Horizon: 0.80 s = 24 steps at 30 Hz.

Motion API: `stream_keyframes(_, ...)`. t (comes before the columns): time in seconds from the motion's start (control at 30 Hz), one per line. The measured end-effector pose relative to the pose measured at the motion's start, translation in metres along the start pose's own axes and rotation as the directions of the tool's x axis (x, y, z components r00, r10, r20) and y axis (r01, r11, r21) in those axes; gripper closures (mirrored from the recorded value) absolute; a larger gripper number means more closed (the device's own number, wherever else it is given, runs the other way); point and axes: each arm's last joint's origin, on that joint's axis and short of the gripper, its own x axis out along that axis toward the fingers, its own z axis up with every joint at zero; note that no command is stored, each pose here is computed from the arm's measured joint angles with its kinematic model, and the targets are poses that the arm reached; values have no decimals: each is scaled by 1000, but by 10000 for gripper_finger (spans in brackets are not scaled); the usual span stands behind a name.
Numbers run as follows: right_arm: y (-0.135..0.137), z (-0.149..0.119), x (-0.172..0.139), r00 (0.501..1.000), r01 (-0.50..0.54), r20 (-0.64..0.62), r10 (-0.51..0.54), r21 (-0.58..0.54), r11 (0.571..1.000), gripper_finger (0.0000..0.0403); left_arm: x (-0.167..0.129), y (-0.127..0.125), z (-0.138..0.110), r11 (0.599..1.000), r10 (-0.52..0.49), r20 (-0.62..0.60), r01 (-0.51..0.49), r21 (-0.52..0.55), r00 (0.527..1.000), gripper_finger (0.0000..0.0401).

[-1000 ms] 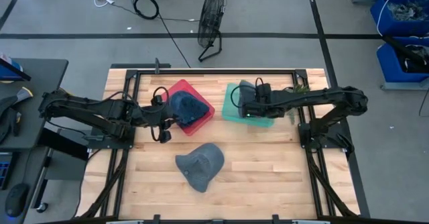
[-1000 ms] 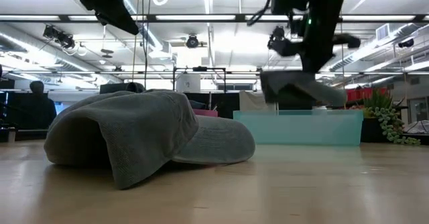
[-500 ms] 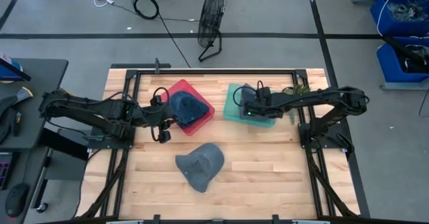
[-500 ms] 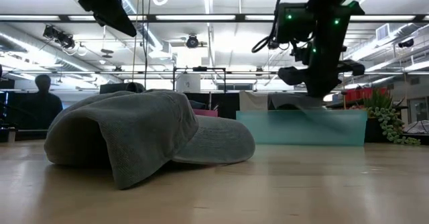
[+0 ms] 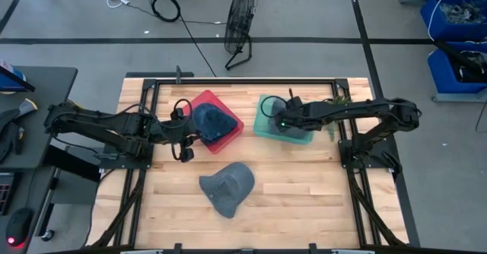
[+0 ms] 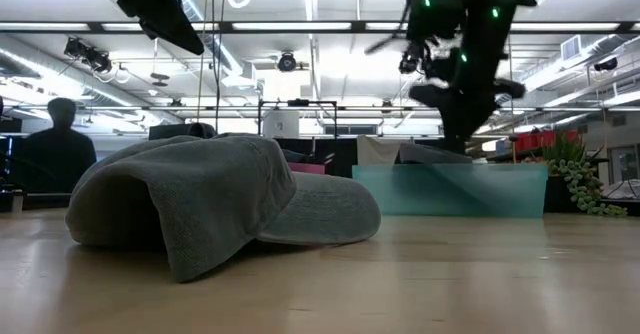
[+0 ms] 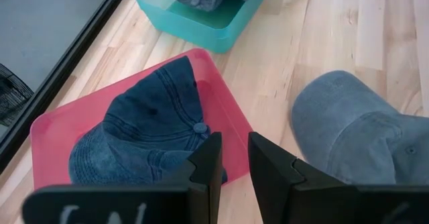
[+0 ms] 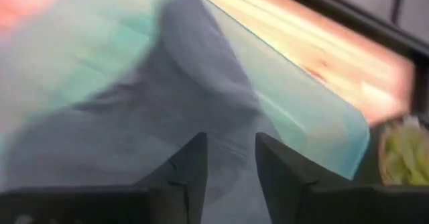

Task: Pick & Place hat
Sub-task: Put the right gray cap into the blue bin, then put the gray cap into the blue bin

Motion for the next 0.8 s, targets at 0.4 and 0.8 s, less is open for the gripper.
stream_keyframes(0.4, 49, 40, -89, 861, -446, 191, 472, -164, 880, 281, 0, 0, -1, 1000, 1, -5, -1, -5, 1000, 323)
stream_keyframes(0.8, 100, -13, -128, 659, -656, 96, 746, -411, 632, 281, 0, 1, -2, 1000, 7, -24, -7, 5, 1000, 323)
